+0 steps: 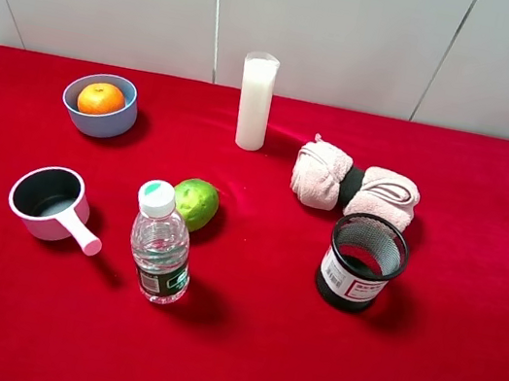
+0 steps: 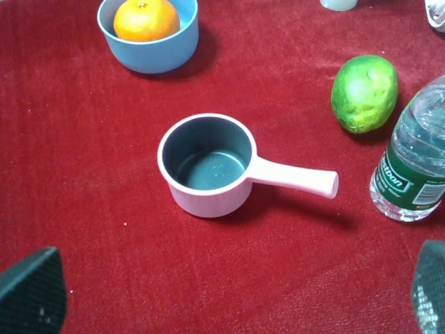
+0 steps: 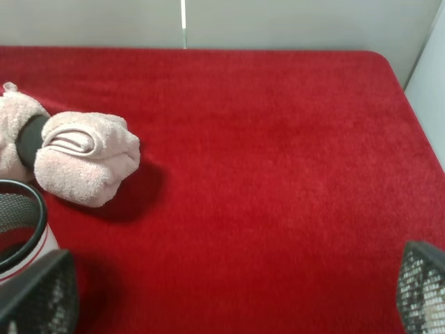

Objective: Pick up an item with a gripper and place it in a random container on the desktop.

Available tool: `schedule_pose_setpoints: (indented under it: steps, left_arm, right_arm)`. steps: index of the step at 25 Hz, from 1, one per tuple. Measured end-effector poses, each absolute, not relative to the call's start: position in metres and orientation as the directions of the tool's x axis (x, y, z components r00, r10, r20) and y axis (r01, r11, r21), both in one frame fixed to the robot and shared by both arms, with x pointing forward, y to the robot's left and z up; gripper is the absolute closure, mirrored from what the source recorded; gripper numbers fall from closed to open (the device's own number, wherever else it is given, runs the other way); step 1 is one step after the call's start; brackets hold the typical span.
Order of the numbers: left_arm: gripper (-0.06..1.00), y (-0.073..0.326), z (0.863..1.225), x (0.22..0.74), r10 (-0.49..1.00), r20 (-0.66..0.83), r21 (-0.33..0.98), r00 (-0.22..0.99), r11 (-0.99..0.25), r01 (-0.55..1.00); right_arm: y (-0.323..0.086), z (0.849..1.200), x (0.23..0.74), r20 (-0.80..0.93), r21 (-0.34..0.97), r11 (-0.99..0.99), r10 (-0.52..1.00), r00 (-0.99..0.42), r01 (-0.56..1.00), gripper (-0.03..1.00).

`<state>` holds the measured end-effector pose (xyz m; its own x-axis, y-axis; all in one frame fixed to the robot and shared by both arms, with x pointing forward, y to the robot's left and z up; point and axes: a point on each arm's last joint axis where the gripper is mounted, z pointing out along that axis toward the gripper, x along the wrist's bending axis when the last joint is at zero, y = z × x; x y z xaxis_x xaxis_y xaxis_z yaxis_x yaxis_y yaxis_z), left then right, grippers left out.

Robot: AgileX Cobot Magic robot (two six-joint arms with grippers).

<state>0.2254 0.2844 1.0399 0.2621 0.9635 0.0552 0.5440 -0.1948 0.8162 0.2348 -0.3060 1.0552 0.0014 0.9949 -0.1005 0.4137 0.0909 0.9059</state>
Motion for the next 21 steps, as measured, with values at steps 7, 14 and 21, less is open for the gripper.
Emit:
schedule_pose_setpoints:
  steps: [7,14,21]
  left_arm:
    - [-0.05,0.2844,1.0399,0.2254,0.964,0.053,0.816,0.260,-0.192,0.545]
    - [-0.05,0.2844,1.0399,0.2254,0.964,0.052,0.816,0.260,-0.191,0.545]
    - [-0.05,0.2844,1.0399,0.2254,0.964,0.052,0.816,0.260,-0.191,0.545]
  right_arm:
    - [-0.3060,1.0552,0.2348,-0.100,0.906,0.091,0.995,0.001,0.414,0.27]
    - [-0.3060,1.0552,0.2348,-0.100,0.906,0.091,0.995,0.001,0.414,0.27]
    - [-0.3060,1.0552,0.2348,-0.100,0.906,0.091,0.995,0.001,0.414,0.27]
